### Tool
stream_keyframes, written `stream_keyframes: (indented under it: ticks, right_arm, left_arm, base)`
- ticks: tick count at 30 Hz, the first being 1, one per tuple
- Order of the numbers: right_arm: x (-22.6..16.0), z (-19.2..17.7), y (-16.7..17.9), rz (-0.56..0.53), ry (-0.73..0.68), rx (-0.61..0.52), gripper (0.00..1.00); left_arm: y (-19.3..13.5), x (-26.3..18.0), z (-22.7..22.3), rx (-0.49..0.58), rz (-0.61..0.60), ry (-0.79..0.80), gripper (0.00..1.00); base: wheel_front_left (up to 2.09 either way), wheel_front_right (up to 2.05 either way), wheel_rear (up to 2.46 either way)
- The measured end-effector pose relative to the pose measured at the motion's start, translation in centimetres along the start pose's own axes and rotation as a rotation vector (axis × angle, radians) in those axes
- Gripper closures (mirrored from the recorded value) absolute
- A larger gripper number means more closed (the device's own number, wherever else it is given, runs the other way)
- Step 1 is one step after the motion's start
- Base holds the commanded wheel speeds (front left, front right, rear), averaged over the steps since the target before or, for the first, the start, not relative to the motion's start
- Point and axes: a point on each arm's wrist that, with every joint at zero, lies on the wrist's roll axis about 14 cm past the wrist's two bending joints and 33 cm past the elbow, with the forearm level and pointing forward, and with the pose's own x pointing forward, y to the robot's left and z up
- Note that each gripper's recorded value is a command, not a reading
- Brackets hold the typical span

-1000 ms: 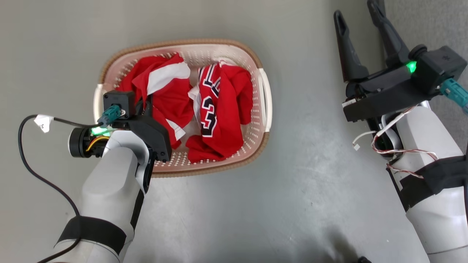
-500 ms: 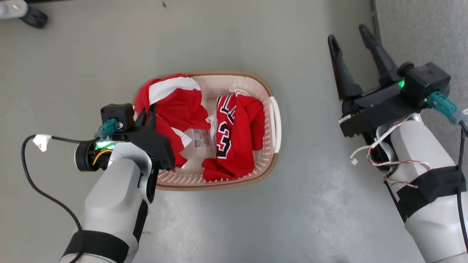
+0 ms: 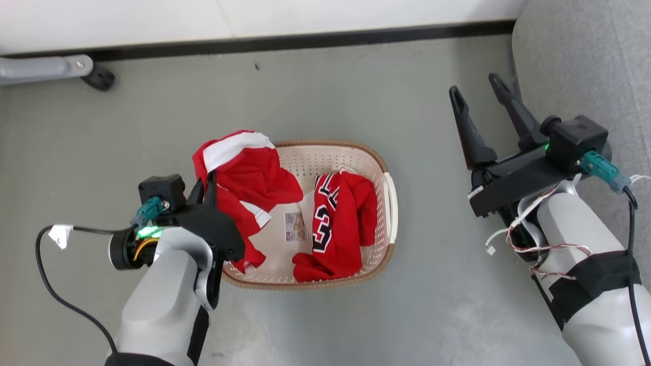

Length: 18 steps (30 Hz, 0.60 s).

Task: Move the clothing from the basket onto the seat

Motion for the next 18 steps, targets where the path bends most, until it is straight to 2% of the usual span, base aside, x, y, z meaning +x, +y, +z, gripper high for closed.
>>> stream_keyframes:
  ticks: [11,18]
  right_arm:
    - [-2.1,2.0,1.4,0.003,-0.018,0.014,0.00]
    - [-3.1,3.3,2.2,0.007,-0.036,0.014,0.00]
  left_arm:
    - [0.8,-3.5,2.7,-0.042,0.040,-0.110,1.00]
    - [2.1,-5.8,3.2,-0.032,0.079,-0.152,1.00]
  base:
    - [0.00,0.00,0.00]
    - [0.00,0.00,0.00]
